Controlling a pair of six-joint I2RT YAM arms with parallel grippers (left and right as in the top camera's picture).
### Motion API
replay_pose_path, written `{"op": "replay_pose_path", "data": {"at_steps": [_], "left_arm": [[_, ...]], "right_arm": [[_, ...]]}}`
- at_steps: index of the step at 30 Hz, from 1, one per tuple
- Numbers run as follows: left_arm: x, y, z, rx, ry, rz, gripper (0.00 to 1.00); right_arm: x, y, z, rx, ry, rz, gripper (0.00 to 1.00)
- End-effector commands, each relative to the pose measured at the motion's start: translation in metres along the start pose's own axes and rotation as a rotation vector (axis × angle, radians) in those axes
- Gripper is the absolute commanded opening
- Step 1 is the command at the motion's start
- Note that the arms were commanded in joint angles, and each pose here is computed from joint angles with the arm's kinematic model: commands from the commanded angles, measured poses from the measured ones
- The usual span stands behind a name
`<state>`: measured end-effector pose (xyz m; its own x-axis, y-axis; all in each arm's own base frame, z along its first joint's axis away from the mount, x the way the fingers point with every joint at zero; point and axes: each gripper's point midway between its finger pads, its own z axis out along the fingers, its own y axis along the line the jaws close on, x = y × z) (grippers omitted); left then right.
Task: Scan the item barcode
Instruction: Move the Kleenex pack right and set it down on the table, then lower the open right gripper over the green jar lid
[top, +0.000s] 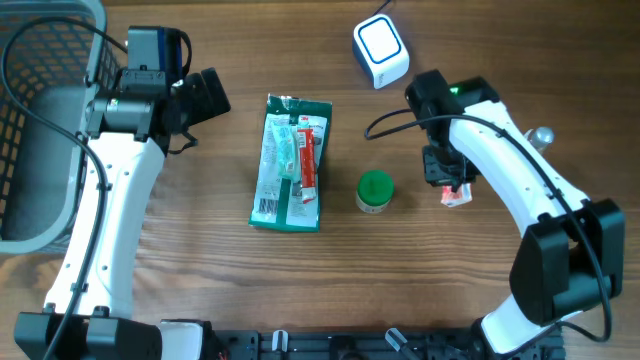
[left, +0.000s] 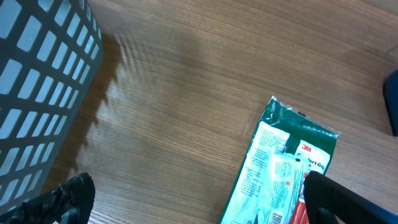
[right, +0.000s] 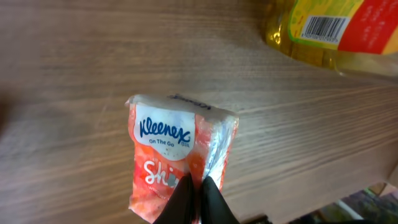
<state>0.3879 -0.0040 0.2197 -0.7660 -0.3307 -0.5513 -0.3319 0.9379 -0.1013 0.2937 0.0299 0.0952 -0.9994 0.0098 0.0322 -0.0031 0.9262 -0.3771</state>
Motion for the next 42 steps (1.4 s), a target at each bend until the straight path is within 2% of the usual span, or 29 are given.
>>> {"op": "replay_pose_path", "data": {"at_steps": [1, 2, 3, 8, 9, 14, 16, 17, 21, 25, 26, 27, 28, 30, 33, 42], "left_arm": [[-0.003, -0.001, -0.001, 0.008, -0.005, 0.007, 1.00], [-0.003, -0.001, -0.001, 0.008, -0.005, 0.007, 1.00], [-0.003, 0.000, -0.001, 0.008, -0.005, 0.007, 1.00], [-0.003, 0.000, -0.001, 0.008, -0.005, 0.006, 1.00], [-0.003, -0.001, -0.001, 0.008, -0.005, 0.007, 1.00], [-0.003, -0.001, -0.001, 0.008, -0.005, 0.007, 1.00], [-0.003, -0.001, -0.001, 0.008, -0.005, 0.007, 1.00], [-0.003, -0.001, -0.001, 0.008, -0.005, 0.007, 1.00], [-0.003, -0.001, -0.001, 0.008, -0.005, 0.007, 1.00], [-0.003, -0.001, -0.001, 0.008, -0.005, 0.007, 1.00], [-0.003, -0.001, -0.001, 0.008, -0.005, 0.007, 1.00], [-0.003, -0.001, -0.001, 0.008, -0.005, 0.007, 1.00], [-0.003, -0.001, -0.001, 0.008, -0.005, 0.007, 1.00], [-0.003, -0.001, -0.001, 0.008, -0.005, 0.007, 1.00], [-0.003, -0.001, -0.001, 0.008, -0.005, 0.007, 1.00], [-0.003, 0.000, -0.001, 0.008, -0.005, 0.007, 1.00]], "right_arm": [[-0.002, -0.014, 0.017, 0.049, 0.010, 0.062, 0.05], [-0.002, -0.017, 0.019, 0.051, 0.014, 0.069, 0.05], [-0.002, -0.020, 0.022, 0.053, 0.017, 0.082, 0.12], [-0.009, -0.029, 0.027, 0.043, 0.004, 0.130, 0.57], [-0.011, -0.029, 0.027, 0.040, -0.001, 0.136, 0.62], [-0.018, -0.020, 0.025, -0.012, -0.023, 0.131, 0.62], [-0.024, -0.006, 0.017, -0.108, -0.028, 0.096, 0.59], [-0.029, 0.009, 0.003, -0.217, -0.042, 0.103, 0.56], [-0.039, 0.035, -0.030, -0.392, -0.097, 0.094, 0.47], [-0.045, 0.062, -0.056, -0.531, -0.161, 0.076, 0.49], [-0.046, 0.073, -0.063, -0.584, -0.174, 0.061, 0.53], [-0.047, 0.084, -0.071, -0.646, -0.180, 0.044, 0.73], [-0.047, 0.095, -0.078, -0.705, -0.179, 0.029, 0.98], [-0.044, 0.110, -0.086, -0.785, -0.178, -0.008, 1.00], [-0.043, 0.119, -0.087, -0.797, -0.187, -0.028, 1.00], [-0.037, 0.124, -0.074, -0.647, -0.193, 0.029, 1.00]]}}
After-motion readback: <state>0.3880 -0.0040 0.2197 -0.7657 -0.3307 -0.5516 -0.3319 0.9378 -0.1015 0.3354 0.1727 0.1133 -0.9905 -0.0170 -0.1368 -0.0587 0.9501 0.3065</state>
